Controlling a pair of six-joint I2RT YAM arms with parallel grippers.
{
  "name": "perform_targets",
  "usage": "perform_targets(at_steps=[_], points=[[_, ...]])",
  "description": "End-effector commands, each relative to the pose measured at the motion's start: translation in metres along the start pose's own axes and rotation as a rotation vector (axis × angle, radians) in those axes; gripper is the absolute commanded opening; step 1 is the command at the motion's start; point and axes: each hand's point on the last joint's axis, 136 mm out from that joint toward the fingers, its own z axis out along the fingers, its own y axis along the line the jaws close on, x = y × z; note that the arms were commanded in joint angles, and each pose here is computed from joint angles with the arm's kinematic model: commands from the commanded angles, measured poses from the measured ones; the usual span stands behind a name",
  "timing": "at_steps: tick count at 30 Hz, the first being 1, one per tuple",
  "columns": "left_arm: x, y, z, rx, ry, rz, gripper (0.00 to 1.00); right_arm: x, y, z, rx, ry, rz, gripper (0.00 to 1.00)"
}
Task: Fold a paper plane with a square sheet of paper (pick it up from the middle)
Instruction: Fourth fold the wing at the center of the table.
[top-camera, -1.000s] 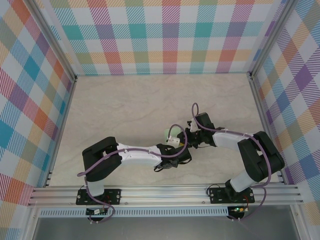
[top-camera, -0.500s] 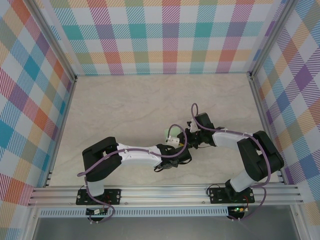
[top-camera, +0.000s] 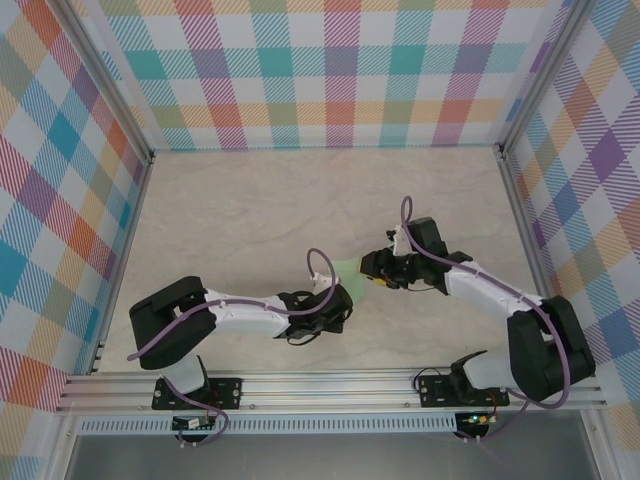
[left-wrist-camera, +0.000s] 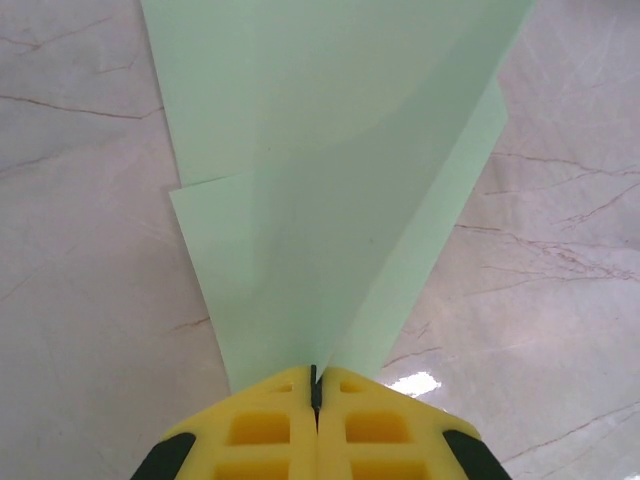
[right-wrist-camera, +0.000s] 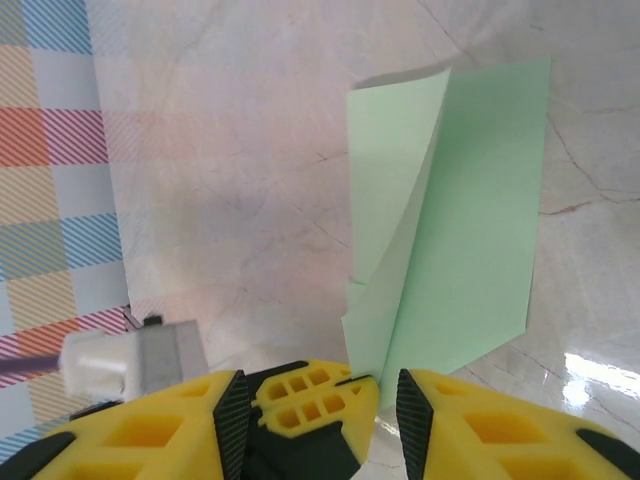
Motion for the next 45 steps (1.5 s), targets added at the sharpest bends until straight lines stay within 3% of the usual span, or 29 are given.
perform_targets(at_steps=[1,8,16,31,45], points=[[-0.011,-0.023,-0.005,0.178,-0.011,-0.066,0.00,0.003,0.003,-0.004,-0.009,0.007,-0.040,0.43],[-0.011,-0.013,-0.001,0.281,0.022,-0.155,0.00,0.011,0.010,0.014,-0.089,0.079,-0.036,0.26],[-0.013,-0.001,-0.001,0.327,0.036,-0.219,0.00,0.019,0.014,0.045,-0.107,0.160,-0.037,0.18],[-0.010,0.015,0.002,0.391,0.081,-0.307,0.00,0.012,0.010,0.078,-0.130,0.219,0.002,0.14],[-0.014,0.021,0.009,0.426,0.131,-0.357,0.00,0.007,-0.012,0.097,-0.059,0.229,0.052,0.14]])
